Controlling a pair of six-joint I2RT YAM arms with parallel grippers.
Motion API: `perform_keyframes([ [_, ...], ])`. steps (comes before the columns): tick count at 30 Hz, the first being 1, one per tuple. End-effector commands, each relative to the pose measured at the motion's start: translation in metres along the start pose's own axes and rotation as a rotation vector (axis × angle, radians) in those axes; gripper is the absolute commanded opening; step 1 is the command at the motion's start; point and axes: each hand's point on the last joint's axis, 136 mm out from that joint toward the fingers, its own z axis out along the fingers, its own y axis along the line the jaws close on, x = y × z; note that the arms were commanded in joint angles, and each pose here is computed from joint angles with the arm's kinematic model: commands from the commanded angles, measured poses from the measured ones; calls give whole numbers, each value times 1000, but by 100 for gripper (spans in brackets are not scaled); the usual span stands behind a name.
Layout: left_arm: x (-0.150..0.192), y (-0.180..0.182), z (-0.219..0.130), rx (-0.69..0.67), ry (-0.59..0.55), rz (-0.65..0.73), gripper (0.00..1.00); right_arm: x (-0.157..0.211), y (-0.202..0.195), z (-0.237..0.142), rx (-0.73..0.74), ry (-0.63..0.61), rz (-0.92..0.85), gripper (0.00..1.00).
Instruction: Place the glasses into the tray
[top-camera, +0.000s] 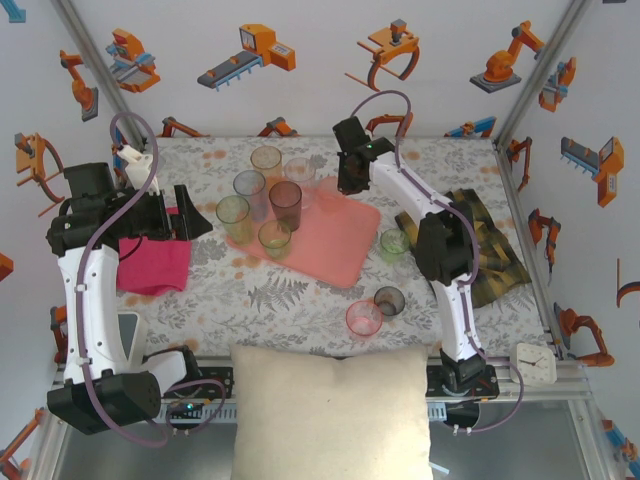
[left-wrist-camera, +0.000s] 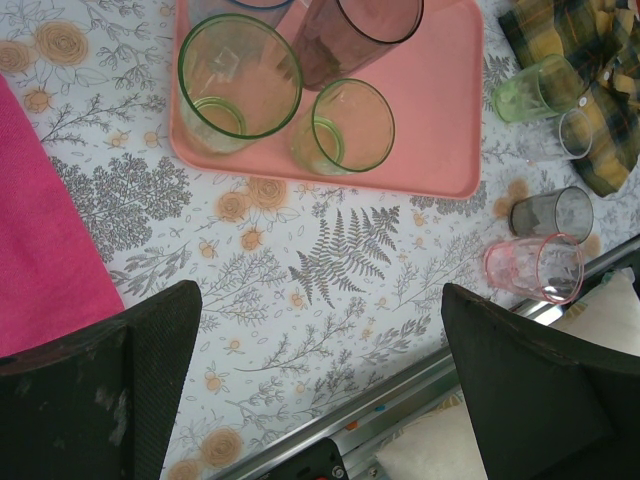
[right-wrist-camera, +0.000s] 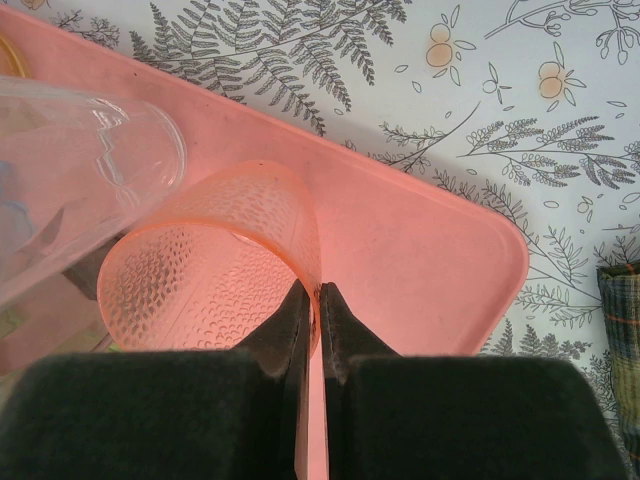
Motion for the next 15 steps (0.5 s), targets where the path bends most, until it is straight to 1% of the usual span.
perform_keyframes([
  [1,-1,0,-1,6,-13,4,97,-4,-8,-2,20,-5,6,9],
  [15,0,-1,-4,1,-19,7,97,0,-9,2,23,9,9,11],
])
